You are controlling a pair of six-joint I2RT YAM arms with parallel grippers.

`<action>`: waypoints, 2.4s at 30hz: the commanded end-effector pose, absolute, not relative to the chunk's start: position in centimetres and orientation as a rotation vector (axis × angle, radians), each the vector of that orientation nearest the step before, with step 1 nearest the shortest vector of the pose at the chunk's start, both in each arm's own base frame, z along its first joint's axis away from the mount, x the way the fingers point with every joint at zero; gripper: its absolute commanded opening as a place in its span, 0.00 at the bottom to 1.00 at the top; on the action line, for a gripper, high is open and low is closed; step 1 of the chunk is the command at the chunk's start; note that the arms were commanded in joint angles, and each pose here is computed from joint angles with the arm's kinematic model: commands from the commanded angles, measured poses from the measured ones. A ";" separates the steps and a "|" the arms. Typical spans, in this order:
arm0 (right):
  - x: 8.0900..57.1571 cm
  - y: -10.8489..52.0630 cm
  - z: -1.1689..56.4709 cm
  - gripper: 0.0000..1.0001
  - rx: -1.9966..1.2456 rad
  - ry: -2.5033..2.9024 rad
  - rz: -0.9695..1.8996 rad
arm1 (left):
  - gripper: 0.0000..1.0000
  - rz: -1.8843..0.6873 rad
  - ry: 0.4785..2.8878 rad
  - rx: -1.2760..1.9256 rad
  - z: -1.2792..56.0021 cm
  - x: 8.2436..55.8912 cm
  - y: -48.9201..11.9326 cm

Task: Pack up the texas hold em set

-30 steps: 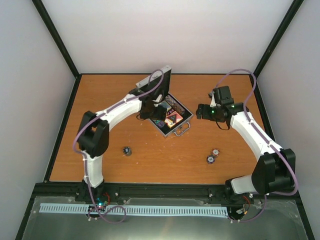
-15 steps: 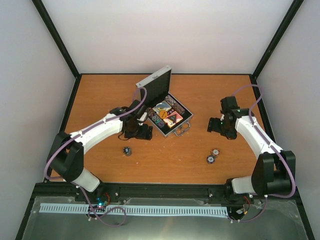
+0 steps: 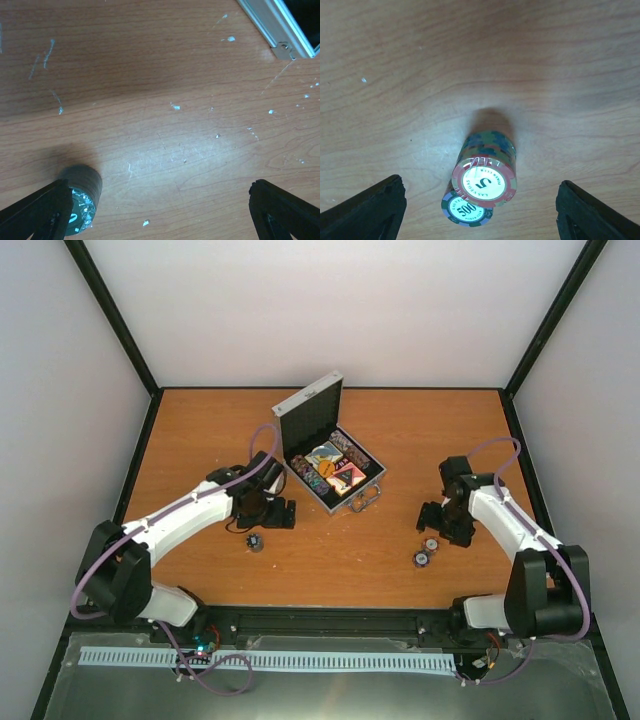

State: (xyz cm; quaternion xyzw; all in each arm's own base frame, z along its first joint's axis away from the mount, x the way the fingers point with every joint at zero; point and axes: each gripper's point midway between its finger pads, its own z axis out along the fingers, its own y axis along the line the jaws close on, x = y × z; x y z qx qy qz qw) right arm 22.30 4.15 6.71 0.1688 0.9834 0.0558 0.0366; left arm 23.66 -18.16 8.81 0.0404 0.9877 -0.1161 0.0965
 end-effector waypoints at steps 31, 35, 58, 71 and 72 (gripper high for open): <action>23.2 5.1 3.3 0.41 0.639 3.017 0.255 | 0.99 -0.422 2.671 0.053 17.5 25.6 -17.5; 26.3 7.0 6.7 0.34 0.496 2.891 0.437 | 0.99 -0.552 2.596 0.096 21.7 27.4 -20.0; 27.5 26.9 28.8 0.34 -0.731 1.832 0.887 | 0.91 -1.250 2.526 0.431 29.0 28.7 -34.1; 27.6 26.5 27.8 0.34 -0.768 1.843 0.812 | 0.67 -1.267 2.589 0.517 27.0 26.8 -35.6; 27.6 26.5 27.8 0.34 -0.772 1.840 0.810 | 0.65 -1.259 2.597 0.524 26.8 26.6 -35.7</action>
